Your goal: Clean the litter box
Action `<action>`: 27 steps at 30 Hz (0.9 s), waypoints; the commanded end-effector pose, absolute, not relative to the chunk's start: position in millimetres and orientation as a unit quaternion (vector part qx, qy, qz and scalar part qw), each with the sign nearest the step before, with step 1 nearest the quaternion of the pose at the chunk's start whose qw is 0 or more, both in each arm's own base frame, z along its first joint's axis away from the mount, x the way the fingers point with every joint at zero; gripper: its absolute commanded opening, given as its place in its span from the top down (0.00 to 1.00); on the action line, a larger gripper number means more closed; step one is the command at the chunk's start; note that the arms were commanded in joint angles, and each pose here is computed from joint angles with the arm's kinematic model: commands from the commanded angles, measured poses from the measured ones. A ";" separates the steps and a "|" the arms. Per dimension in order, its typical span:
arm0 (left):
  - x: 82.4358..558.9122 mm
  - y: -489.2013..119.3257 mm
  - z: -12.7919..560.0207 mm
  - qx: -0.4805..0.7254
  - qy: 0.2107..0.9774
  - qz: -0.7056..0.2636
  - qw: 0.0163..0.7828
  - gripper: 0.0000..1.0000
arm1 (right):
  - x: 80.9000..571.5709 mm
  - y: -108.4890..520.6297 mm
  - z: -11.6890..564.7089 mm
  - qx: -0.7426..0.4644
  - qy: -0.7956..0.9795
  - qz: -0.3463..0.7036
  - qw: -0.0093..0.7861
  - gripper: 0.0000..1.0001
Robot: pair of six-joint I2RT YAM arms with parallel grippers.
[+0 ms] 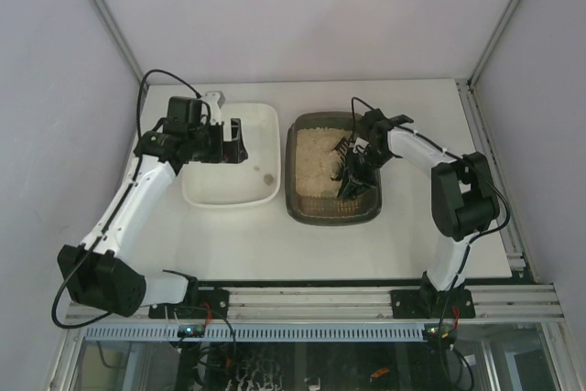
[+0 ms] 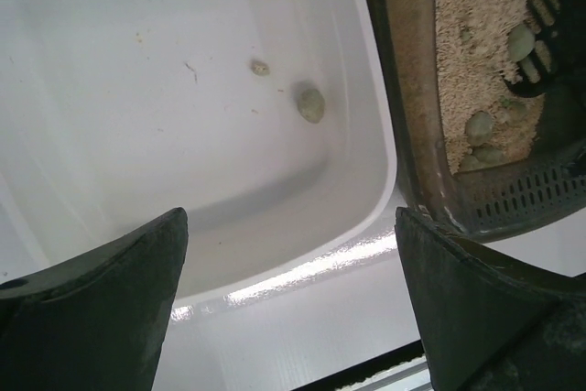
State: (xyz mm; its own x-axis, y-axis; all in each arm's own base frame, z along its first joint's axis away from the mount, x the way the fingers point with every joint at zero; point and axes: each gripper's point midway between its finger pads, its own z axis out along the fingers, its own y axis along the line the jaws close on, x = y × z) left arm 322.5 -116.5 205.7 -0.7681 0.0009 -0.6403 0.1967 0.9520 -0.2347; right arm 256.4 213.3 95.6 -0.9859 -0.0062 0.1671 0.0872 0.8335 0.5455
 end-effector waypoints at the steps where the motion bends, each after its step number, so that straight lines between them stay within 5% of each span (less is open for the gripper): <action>1: 308.1 -119.4 223.3 0.073 0.913 -0.164 0.366 0.02 | 256.1 224.3 118.7 -0.015 -0.935 -0.350 0.062 1.00; 10: 285.6 -108.4 215.9 0.095 0.930 -0.139 0.327 0.02 | 257.1 226.3 122.9 -0.008 -0.924 -0.383 0.025 1.00; 27: 263.2 -74.0 220.5 0.091 0.913 -0.071 0.392 0.01 | 304.4 260.3 135.5 0.006 -0.841 -0.522 -0.141 1.00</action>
State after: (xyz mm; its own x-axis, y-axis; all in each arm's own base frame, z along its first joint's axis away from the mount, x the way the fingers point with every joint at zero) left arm 264.7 -82.8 226.0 -0.6976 0.0784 -0.7122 0.2242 0.9680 -0.1131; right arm 276.4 245.1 103.0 -0.9905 0.1293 -0.0465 0.0348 0.5634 0.8255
